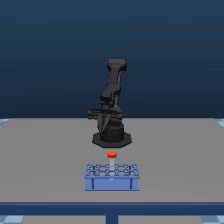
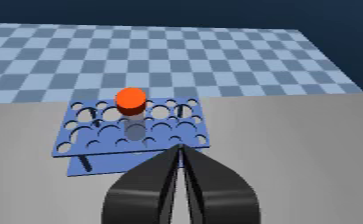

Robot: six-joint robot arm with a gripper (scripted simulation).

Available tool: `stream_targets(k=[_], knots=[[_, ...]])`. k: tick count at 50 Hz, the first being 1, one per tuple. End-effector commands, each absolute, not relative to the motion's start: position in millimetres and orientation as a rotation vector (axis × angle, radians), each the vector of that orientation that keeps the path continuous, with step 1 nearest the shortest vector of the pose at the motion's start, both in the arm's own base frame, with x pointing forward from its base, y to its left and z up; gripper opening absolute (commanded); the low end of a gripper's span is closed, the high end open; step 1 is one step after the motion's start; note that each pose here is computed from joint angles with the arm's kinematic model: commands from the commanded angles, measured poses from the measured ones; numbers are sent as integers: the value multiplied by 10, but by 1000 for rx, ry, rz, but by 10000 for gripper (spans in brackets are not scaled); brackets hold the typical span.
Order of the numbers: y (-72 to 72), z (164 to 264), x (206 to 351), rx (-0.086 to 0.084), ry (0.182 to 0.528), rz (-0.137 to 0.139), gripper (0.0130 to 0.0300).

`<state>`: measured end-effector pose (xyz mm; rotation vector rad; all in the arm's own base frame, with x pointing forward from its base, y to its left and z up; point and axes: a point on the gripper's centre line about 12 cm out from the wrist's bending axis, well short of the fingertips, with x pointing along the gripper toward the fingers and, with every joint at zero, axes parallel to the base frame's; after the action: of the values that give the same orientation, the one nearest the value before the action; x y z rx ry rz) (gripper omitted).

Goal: Pick up the centrifuge tube on the rack

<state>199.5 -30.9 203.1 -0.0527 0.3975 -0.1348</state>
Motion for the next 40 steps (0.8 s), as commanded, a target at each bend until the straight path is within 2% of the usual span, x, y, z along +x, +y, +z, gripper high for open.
stream_targets(k=[1, 40], knots=[[-309, 2031, 1995, -53, 398, -135, 300], [-302, 2032, 2016, -52, 399, -131, 300]])
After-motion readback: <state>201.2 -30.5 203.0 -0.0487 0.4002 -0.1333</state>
